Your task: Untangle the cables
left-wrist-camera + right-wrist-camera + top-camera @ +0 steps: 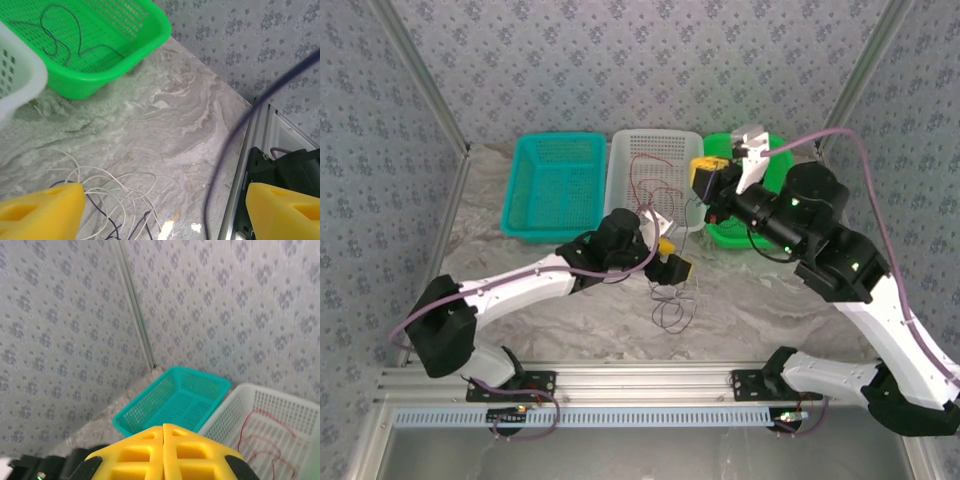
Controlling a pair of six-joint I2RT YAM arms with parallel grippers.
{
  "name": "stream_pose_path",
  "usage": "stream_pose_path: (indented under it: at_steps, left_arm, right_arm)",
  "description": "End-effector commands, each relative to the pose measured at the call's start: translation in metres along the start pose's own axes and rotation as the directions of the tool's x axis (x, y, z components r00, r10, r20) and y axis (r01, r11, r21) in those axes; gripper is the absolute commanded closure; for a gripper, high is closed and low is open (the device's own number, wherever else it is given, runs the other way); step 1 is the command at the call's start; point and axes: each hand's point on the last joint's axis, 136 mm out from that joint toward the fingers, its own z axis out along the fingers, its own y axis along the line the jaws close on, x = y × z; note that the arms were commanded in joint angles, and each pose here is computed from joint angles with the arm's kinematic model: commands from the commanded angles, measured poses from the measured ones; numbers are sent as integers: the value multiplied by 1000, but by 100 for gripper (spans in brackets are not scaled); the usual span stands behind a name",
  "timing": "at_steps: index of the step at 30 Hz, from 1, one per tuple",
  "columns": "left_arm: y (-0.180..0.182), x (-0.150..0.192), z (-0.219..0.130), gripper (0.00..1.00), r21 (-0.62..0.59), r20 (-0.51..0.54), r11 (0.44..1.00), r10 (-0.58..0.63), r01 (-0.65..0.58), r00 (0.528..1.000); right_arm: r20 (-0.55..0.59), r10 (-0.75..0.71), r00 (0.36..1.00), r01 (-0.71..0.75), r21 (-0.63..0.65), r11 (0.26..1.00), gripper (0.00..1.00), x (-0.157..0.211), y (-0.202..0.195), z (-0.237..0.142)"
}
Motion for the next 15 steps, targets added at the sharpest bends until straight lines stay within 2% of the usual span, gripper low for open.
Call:
stream_pose_path:
  at_steps: [1,11,15]
  left_arm:
    - [-14,-2,12,18,76,-8,997,-1,1,1000]
    - [-4,8,33,23,66,-40,998,-16,19,999]
    - [0,19,43,25,74,-85,997,-27,34,996]
  right_arm:
    - [78,-41,996,42,-10,999,100,-34,5,-11]
    - [211,-59,976,61,-3,998,100,-81,8,-29]
    - [322,-53,945,53,9,999,100,-107,7,-51]
